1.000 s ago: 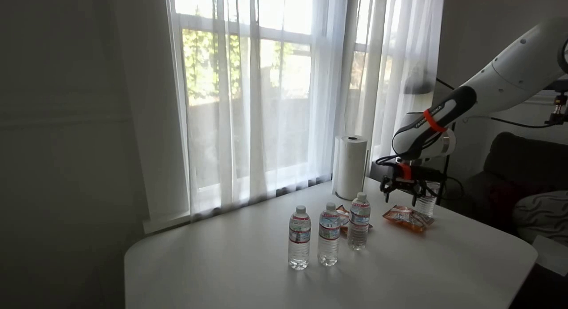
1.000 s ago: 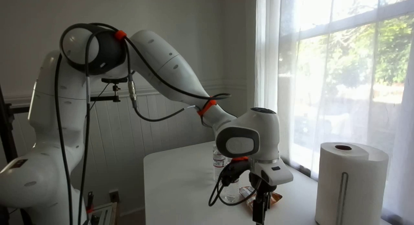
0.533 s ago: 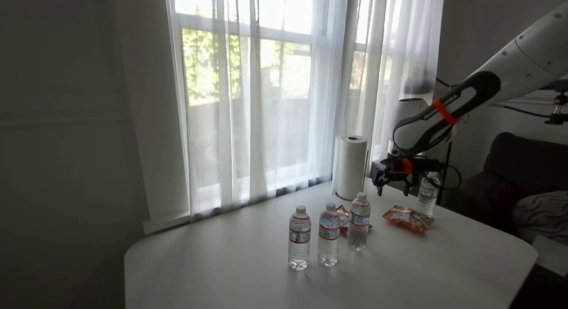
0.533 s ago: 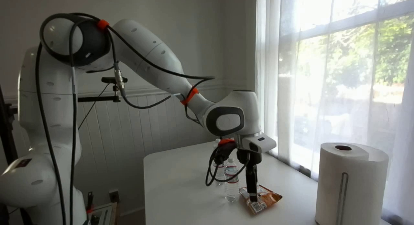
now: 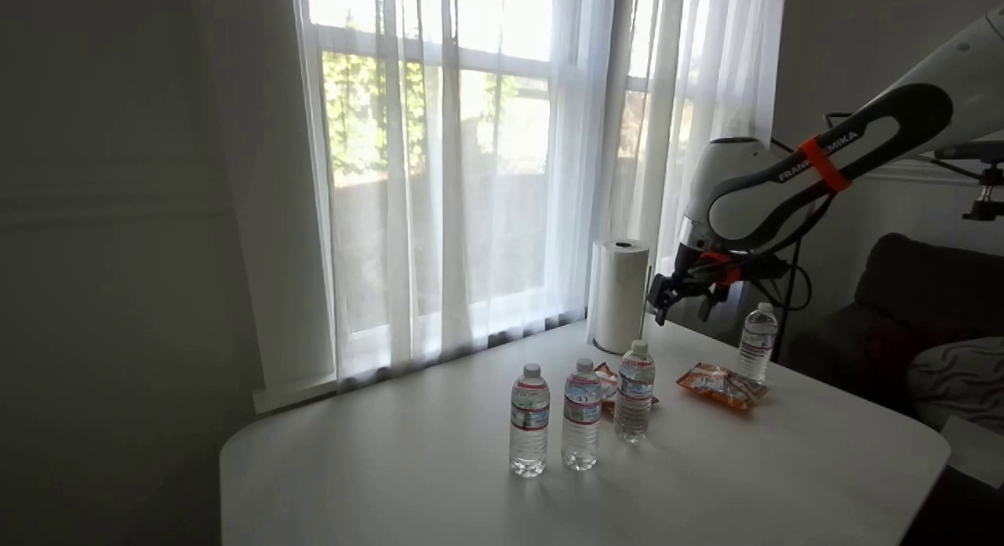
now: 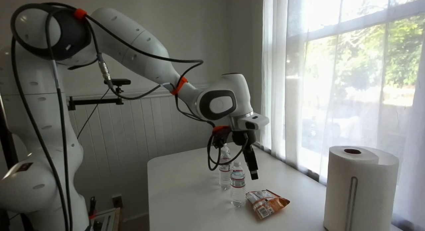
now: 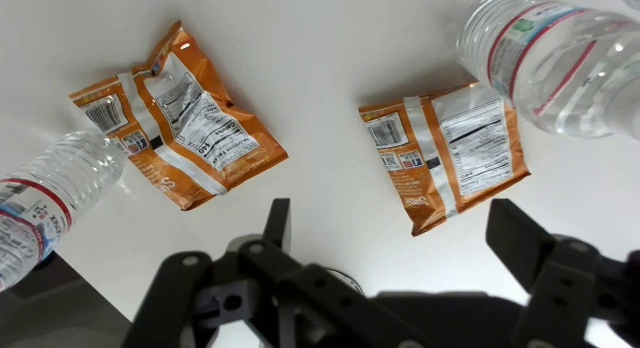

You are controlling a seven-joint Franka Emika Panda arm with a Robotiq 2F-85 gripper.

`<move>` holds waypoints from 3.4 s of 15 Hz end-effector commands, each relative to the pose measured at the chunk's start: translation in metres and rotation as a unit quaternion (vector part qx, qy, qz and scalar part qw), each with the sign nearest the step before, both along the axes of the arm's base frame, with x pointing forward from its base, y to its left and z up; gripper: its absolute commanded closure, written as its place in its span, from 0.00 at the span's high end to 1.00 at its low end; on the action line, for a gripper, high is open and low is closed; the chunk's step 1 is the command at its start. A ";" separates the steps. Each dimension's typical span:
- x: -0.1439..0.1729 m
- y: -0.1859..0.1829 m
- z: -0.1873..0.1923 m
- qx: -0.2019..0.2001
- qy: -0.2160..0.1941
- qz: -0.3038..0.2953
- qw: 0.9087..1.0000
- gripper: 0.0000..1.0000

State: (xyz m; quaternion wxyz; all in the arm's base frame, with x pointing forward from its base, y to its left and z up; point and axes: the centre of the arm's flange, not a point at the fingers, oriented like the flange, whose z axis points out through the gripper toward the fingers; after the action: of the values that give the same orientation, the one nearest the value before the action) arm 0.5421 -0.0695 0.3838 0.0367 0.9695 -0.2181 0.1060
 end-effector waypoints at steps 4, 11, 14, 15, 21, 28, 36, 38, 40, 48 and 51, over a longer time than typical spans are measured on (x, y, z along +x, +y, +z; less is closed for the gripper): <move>-0.023 0.022 0.023 0.011 -0.010 0.079 0.997 1.00; -0.023 0.044 0.012 0.033 -0.004 0.148 0.988 1.00; -0.022 0.050 0.013 0.039 0.001 0.169 0.985 1.00; -0.021 0.052 0.012 0.040 0.006 0.175 0.984 1.00; -0.016 0.063 0.003 0.038 0.019 0.200 0.979 1.00; -0.005 0.074 -0.013 0.030 0.024 0.217 0.975 1.00; -0.003 0.065 -0.003 0.023 0.010 0.234 0.972 0.74; -0.003 0.064 0.000 0.022 0.008 0.239 0.971 0.65; -0.001 0.064 0.002 0.022 0.008 0.243 0.970 0.89; 0.000 0.073 -0.002 0.025 0.015 0.268 0.963 1.00; 0.006 0.082 -0.012 0.029 0.019 0.276 0.960 1.00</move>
State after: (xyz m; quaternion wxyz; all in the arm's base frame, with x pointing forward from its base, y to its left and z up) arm 0.5440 0.0045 0.3776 -0.0044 0.9946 0.0434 0.0945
